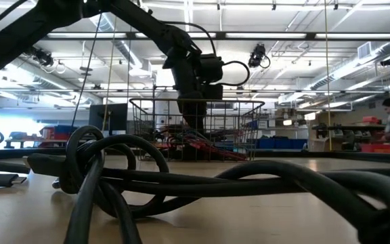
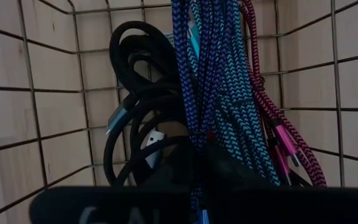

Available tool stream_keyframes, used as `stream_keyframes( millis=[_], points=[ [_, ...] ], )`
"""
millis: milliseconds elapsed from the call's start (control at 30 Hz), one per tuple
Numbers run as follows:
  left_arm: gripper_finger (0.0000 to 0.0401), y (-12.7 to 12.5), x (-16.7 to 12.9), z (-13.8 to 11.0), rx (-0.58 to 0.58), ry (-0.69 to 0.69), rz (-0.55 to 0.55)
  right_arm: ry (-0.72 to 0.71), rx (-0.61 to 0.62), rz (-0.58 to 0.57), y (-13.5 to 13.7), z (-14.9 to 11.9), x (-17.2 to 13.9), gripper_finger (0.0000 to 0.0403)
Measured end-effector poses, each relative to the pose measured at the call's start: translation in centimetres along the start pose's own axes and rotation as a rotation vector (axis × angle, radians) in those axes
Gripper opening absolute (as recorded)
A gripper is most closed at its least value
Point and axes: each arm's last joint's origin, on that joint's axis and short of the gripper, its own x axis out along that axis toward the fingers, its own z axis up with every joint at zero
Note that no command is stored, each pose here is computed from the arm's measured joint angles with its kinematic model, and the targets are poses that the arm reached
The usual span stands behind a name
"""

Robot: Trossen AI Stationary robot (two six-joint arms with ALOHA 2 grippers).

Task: Pick and place USB-C Cables
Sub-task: Put the violet charger cable into the wire basket

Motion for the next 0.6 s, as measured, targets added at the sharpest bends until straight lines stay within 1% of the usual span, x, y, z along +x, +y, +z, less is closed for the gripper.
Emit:
stream_keyframes(
  millis=[300,400,600],
  points=[
    [0.0016,-0.24,0.01,-0.21,-0.006,0.025,-0.019,0.000,0.000,0.000,0.00,0.00,0.00,0.0135],
    [0.0016,-0.26,0.01,-0.25,-0.029,0.030,-0.019,0.000,0.000,0.000,0.00,0.00,0.00,0.0135],
    [0.0016,-0.17,0.01,-0.35,-0.037,0.055,0.020,0.000,0.000,0.000,0.00,0.00,0.00,0.0135]
  ],
)
